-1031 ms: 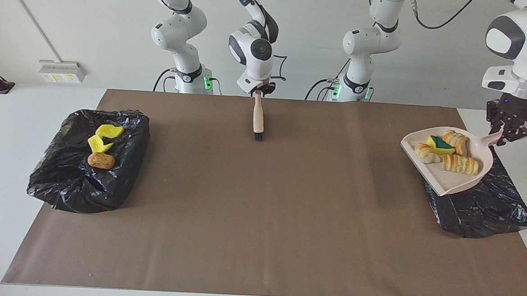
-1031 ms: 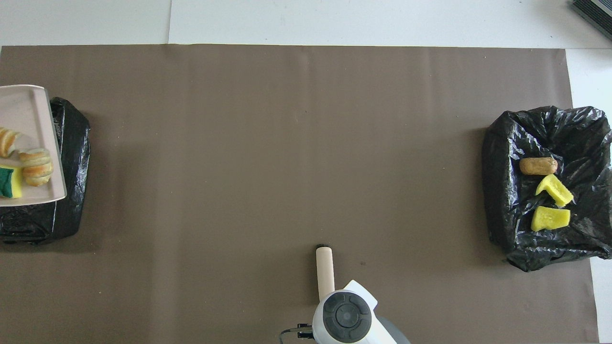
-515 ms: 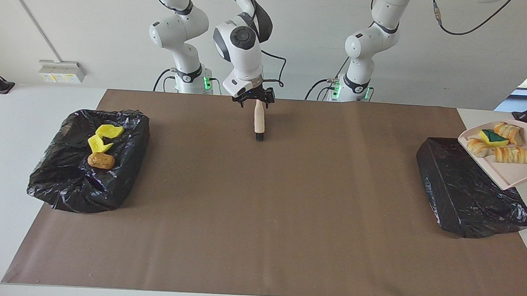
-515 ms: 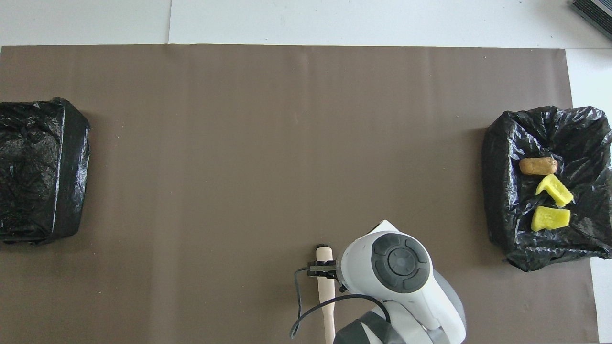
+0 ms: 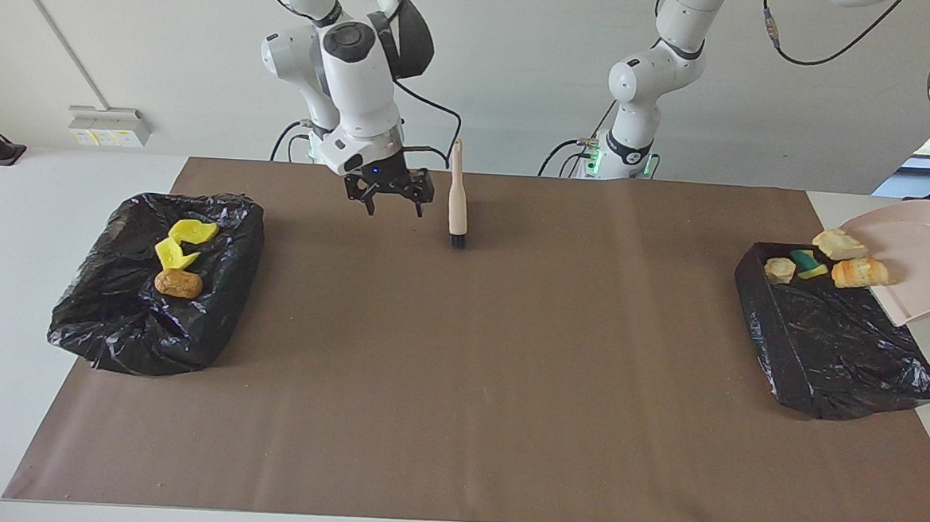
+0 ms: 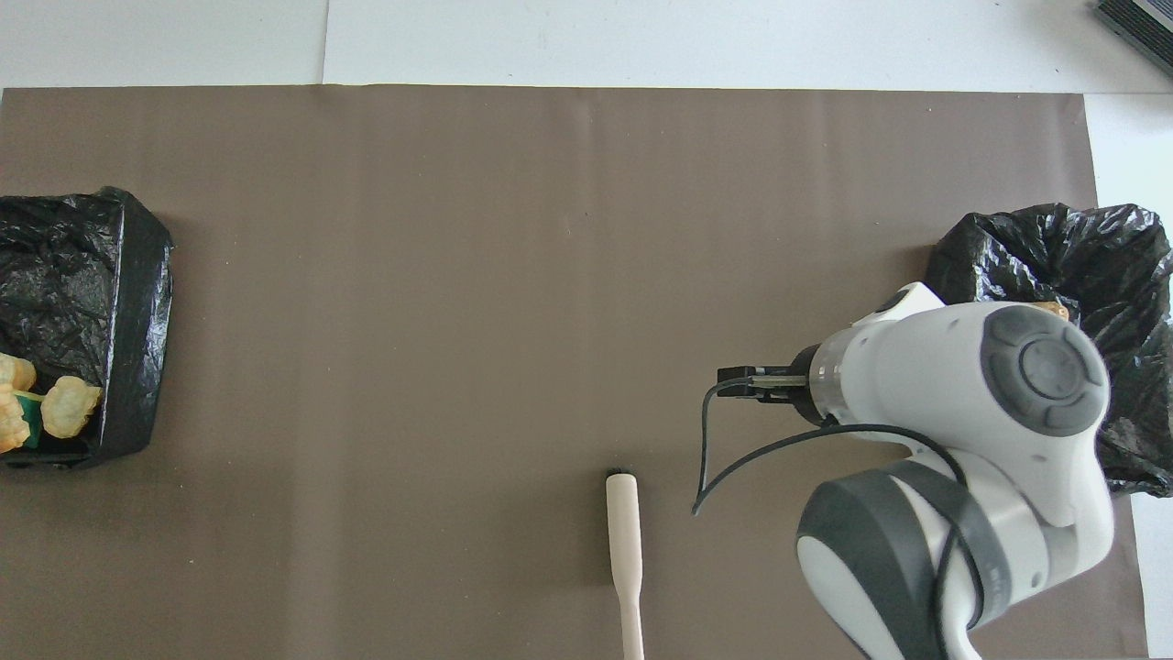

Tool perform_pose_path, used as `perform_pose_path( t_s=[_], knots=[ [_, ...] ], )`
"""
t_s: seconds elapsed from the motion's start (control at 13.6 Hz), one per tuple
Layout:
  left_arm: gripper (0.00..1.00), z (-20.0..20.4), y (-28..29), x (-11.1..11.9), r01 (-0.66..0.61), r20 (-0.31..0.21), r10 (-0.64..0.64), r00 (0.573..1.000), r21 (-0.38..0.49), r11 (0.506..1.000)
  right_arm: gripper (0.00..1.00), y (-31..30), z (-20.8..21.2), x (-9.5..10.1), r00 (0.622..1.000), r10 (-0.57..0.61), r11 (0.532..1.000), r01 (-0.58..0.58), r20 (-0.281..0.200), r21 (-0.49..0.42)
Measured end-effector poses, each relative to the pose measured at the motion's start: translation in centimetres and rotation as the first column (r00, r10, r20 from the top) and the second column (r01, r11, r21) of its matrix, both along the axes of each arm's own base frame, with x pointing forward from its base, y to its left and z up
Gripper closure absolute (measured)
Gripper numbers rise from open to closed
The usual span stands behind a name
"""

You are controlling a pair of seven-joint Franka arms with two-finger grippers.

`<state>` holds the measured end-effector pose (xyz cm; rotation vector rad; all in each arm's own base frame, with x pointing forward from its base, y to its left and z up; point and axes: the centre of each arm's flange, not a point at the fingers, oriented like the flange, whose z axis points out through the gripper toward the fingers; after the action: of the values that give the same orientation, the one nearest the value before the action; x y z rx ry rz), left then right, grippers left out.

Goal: Sweep and dump trash in bin

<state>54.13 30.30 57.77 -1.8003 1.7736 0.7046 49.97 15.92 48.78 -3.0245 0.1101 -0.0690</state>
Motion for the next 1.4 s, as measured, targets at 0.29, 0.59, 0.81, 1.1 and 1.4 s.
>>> perform_pose_path(
  t_s=[0.29, 0.59, 0.81, 1.1, 1.4],
  knots=[
    [0.69, 1.0, -0.7, 0.6, 0.044, -0.039, -0.040, 0.998, 0.111, 0.993, 0.00, -7.2, 3.6, 2.4, 0.999, -0.020, 0.999, 0.021, 0.036, -0.032],
    [0.69, 0.9, -4.4, 2.1, 0.025, 0.023, -0.026, 0.999, 0.044, 0.999, 0.00, -9.8, 8.2, 2.8, 0.998, -0.046, 0.996, 0.048, 0.030, -0.074],
    [0.69, -0.6, -10.2, 3.2, -0.064, 0.050, 0.071, 0.996, -0.125, 0.990, 0.00, -11.2, 11.3, 2.0, 0.998, -0.058, 0.991, 0.055, -0.023, -0.123],
    [0.69, -2.5, -20.7, 4.3, -0.243, 0.082, 0.291, 0.953, -0.369, 0.897, 0.00, -13.8, 14.4, 0.4, 0.988, -0.108, 0.986, 0.093, -0.114, -0.137],
    [0.69, -4.0, -29.8, 5.1, -0.396, 0.085, 0.511, 0.855, -0.528, 0.751, 0.00, -15.2, 16.0, -0.2, 0.989, -0.094, 0.988, 0.080, -0.112, -0.131]
  ],
)
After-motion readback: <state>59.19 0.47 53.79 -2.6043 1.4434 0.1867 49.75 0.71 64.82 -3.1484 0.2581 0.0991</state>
